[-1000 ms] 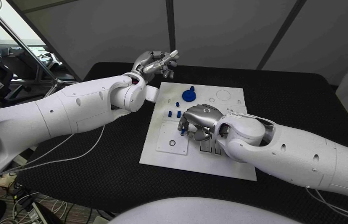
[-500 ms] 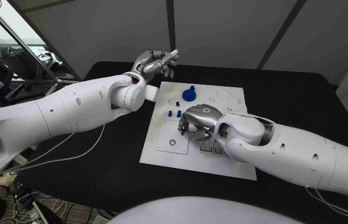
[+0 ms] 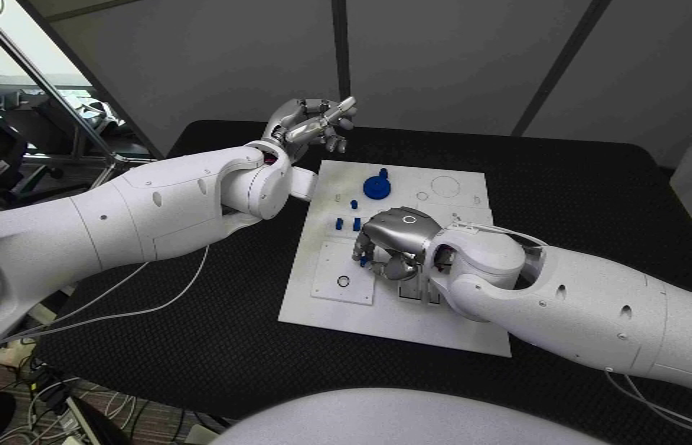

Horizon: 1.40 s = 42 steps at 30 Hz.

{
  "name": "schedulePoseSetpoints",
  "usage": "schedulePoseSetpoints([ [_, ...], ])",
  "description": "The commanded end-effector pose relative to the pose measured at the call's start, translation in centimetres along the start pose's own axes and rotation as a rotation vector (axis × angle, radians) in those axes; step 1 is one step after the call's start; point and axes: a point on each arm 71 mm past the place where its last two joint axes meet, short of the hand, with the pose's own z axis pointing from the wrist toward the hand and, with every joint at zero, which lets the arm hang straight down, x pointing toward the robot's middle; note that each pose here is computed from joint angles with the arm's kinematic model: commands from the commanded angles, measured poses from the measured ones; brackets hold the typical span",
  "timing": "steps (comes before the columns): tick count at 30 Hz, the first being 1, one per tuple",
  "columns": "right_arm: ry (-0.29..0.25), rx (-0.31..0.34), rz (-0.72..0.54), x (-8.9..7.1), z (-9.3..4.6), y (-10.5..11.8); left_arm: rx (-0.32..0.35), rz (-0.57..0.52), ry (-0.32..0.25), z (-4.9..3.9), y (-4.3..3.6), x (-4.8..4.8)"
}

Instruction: Assemble the parts on the task board

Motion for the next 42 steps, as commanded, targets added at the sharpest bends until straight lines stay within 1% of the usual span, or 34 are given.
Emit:
schedulePoseSetpoints([
  [1,0.022,0.002,-0.01,0.26,-0.02,-0.13,0.005,0.004,0.002,0.07,-0.14,0.09],
  [17,-0.01,-0.006,-0.007,0.1,-0.14,0.11,0.001,0.003,0.004,0.07,-0.11,0.06],
  [26,-0.012,-0.006,-0.007,0.12,-0.21,0.13,-0.002,0.003,0.005,0.07,-0.09,0.08],
  [42,0.036,0.046,-0.028,0.54,-0.04,-0.57,-0.008,0.001,0.009,0.05,-0.06,0.1],
])
